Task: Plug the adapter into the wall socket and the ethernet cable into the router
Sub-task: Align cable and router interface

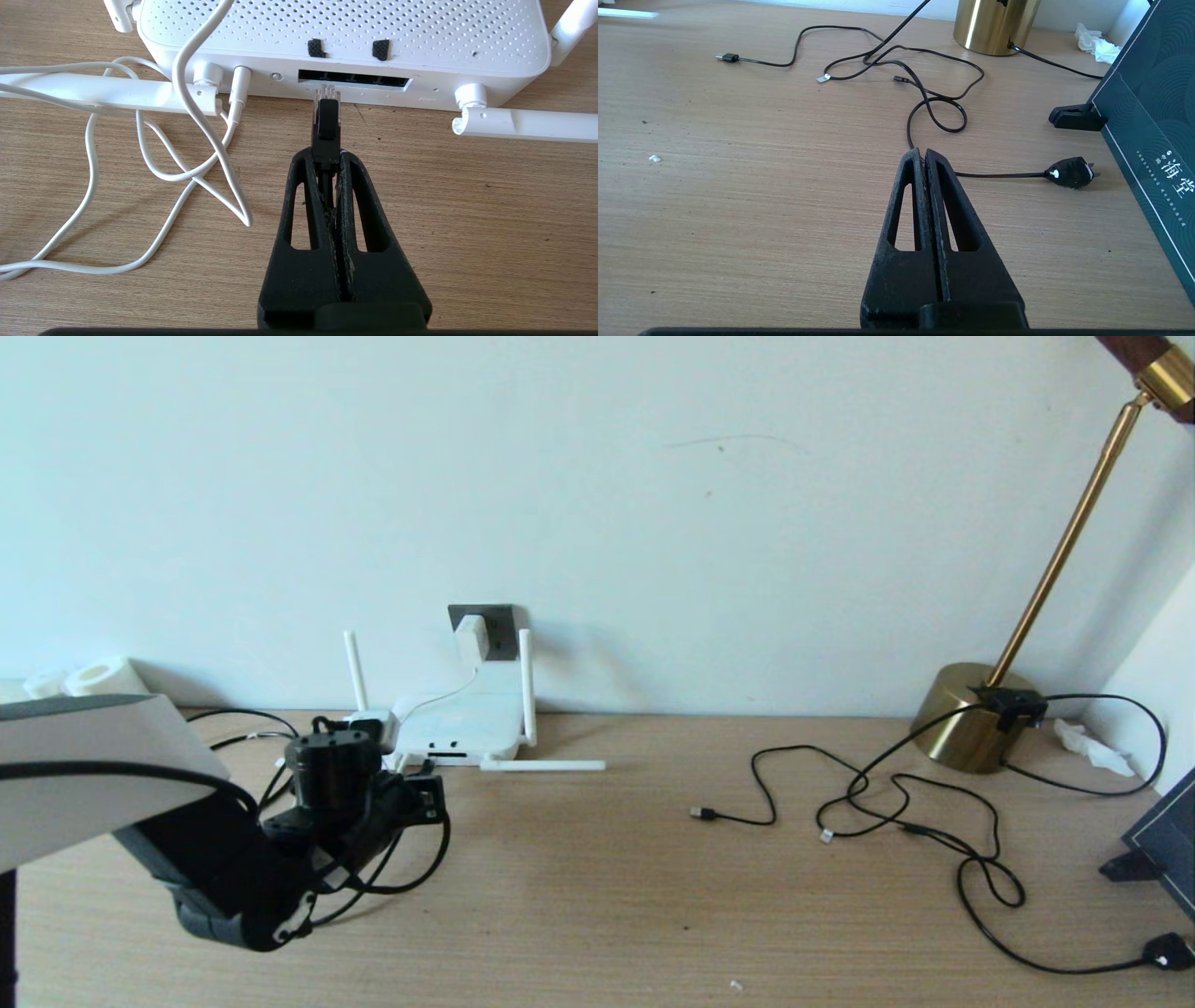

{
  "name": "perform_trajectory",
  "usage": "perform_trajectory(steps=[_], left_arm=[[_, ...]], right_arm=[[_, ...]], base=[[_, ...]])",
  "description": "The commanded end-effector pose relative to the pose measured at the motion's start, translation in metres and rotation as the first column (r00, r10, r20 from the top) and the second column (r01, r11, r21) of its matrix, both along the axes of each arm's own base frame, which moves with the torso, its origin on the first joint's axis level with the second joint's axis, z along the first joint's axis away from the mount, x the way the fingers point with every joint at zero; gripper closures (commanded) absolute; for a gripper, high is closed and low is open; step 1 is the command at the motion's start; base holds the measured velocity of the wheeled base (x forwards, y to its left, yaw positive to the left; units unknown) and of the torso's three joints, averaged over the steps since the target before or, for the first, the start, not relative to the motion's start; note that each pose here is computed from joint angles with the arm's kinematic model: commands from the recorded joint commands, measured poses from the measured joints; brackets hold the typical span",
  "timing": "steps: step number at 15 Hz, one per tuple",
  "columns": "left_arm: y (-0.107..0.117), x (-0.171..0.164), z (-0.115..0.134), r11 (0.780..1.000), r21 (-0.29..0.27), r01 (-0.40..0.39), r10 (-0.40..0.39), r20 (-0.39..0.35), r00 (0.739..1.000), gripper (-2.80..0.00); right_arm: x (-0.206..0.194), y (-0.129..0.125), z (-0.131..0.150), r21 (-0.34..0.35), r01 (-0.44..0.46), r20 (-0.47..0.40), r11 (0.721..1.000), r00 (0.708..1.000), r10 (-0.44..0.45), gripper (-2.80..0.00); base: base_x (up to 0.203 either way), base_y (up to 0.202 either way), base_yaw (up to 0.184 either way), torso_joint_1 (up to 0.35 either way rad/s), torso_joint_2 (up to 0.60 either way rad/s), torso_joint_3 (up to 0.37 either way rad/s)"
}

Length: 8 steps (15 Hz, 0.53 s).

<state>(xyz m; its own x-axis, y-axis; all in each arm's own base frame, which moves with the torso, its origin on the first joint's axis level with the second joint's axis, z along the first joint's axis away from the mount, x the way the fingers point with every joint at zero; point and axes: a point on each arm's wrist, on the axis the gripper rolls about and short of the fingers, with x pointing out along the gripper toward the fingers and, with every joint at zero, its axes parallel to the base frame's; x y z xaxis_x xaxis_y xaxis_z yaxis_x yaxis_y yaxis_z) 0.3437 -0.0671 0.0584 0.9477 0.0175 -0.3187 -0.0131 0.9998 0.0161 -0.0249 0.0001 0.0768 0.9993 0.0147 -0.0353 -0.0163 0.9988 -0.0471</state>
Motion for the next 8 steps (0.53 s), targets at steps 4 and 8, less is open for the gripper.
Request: perform_trajectory(steps=[4,8], left_arm=[[0.0013,0.0005,0.0002,1.000,-0.002,-0.005,0.005,0.006,1.000,0.00],[0.0063,0.0016,-0.0001,1.000,-0.005,-0.012,0.012,0.006,1.000,0.00]], right_arm=[[0.0001,0.0000,0.0001,0.000,-0.002,-0.001,1.000,1.000,0.002,0.00],[0.0002,0.0000,-0.0002,0.001,-0.002,-0.002,1.000,1.000,0.002,0.00]], base=[[0.000,0.000,0.000,0.000,0.00,0.000],[0.000,0.000,0.000,0.000,0.00,0.000]])
